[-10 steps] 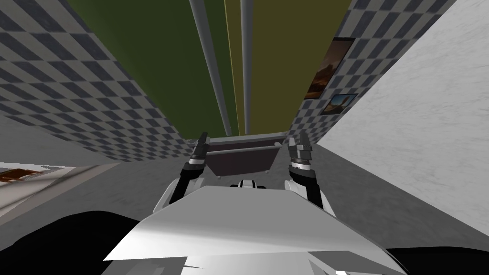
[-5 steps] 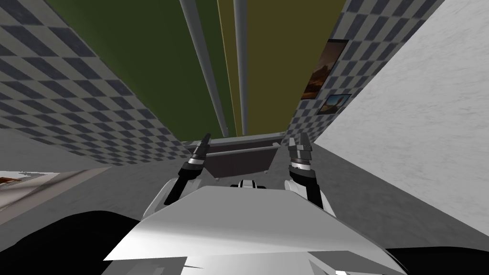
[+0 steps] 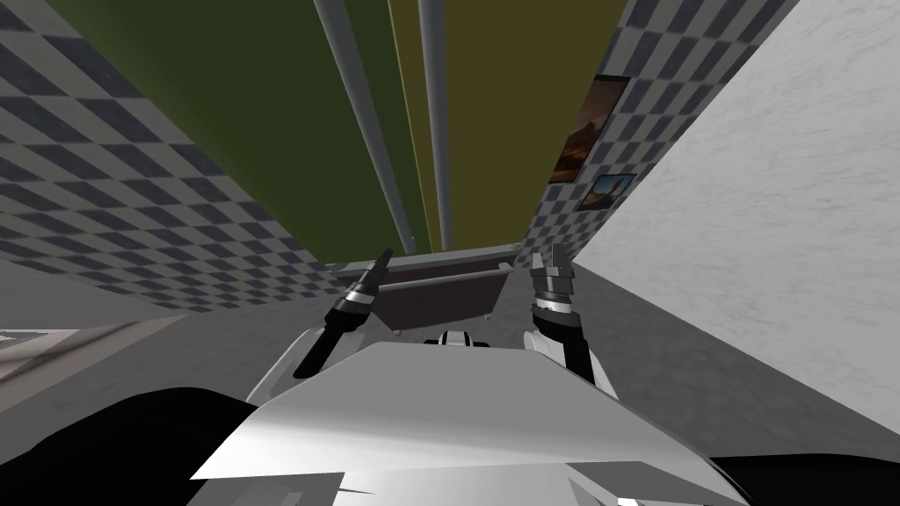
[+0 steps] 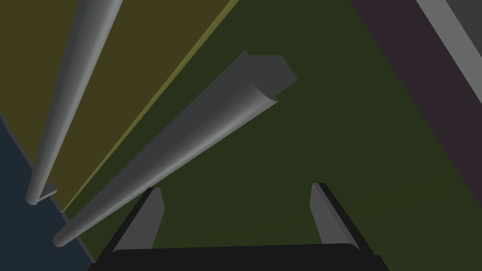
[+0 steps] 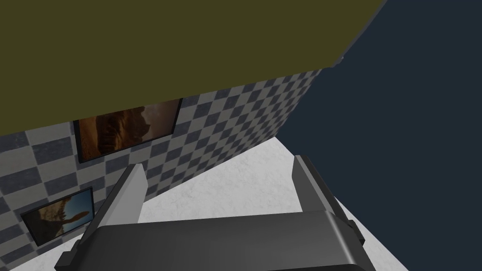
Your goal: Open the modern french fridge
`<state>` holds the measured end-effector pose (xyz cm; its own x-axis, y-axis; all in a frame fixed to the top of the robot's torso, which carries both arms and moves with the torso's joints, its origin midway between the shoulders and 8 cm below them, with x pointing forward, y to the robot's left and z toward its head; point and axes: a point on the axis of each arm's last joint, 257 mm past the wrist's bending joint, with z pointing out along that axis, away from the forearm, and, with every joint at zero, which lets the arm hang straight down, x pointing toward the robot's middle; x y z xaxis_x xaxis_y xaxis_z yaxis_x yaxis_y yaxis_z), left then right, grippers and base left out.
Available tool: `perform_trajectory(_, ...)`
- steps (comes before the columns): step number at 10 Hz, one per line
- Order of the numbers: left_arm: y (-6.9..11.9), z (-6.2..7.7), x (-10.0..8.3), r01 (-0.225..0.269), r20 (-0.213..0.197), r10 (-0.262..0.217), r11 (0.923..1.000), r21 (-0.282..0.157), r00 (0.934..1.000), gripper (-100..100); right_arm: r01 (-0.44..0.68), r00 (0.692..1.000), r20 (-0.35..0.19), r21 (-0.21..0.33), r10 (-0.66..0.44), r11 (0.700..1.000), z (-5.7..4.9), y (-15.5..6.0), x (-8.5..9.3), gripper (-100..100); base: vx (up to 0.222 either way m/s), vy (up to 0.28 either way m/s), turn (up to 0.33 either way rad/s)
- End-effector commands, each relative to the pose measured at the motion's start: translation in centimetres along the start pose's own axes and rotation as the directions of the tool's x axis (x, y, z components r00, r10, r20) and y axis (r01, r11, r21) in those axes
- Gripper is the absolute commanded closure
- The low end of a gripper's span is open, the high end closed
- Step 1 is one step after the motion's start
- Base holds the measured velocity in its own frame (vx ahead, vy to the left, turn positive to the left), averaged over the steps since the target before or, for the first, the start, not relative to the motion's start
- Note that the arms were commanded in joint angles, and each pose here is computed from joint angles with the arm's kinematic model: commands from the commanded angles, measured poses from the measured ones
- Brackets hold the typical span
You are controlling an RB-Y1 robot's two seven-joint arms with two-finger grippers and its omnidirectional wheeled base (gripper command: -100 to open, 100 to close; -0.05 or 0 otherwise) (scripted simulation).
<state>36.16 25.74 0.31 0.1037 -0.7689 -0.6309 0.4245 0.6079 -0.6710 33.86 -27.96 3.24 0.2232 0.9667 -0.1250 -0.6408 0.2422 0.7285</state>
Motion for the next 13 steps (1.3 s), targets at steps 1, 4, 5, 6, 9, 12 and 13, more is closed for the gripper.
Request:
perform_trajectory(1, 1.1, -0.3, 0.7, -0.041, -0.054, 0.039, 0.9983, -0.042, 0.9978, -100, 0.000, 1.000, 0.000, 0.000, 0.000, 1.000, 0.0, 0.0, 0.0, 0, 0.029, -0.018, -0.050)
perform_trajectory(4, 2.2, -0.6, 1.3, -0.081, -0.102, 0.073, 0.9936, -0.078, 0.9921, -100, 0.000, 1.000, 0.000, 0.000, 0.000, 1.000, 0.0, 0.0, 0.0, 0, 0.026, -0.014, -0.046)
perform_trajectory(5, 2.6, -0.8, 1.5, -0.096, -0.120, 0.085, 0.9912, -0.091, 0.9891, -100, 0.000, 1.000, 0.000, 0.000, 0.000, 1.000, 0.0, 0.0, 0.0, 0, 0.022, -0.014, -0.054)
perform_trajectory(6, 3.0, -0.9, 1.7, -0.112, -0.137, 0.098, 0.9883, -0.103, 0.9857, -100, 0.000, 1.000, 0.000, 0.000, 0.000, 1.000, 0.0, 0.0, 0.0, 0, 0.025, -0.015, -0.042)
perform_trajectory(9, 4.0, -1.4, 2.2, -0.162, -0.190, 0.135, 0.9776, -0.134, 0.9724, -100, 0.000, 1.000, 0.000, 0.000, 0.000, 1.000, 0.0, 0.0, 0.0, 0, 0.027, -0.016, -0.053)
perform_trajectory(12, 3.7, -1.6, 2.6, -0.211, -0.236, 0.175, 0.9679, -0.137, 0.9558, -100, 0.000, 1.000, 0.000, 0.000, 0.000, 1.000, 0.0, 0.0, 0.0, 0, 0.027, -0.012, -0.048)
perform_trajectory(13, 3.0, -1.5, 2.6, -0.218, -0.242, 0.183, 0.9678, -0.126, 0.9528, -100, 0.000, 1.000, 0.000, 0.000, 0.000, 1.000, 0.0, 0.0, 0.0, 0, 0.027, -0.011, -0.052)
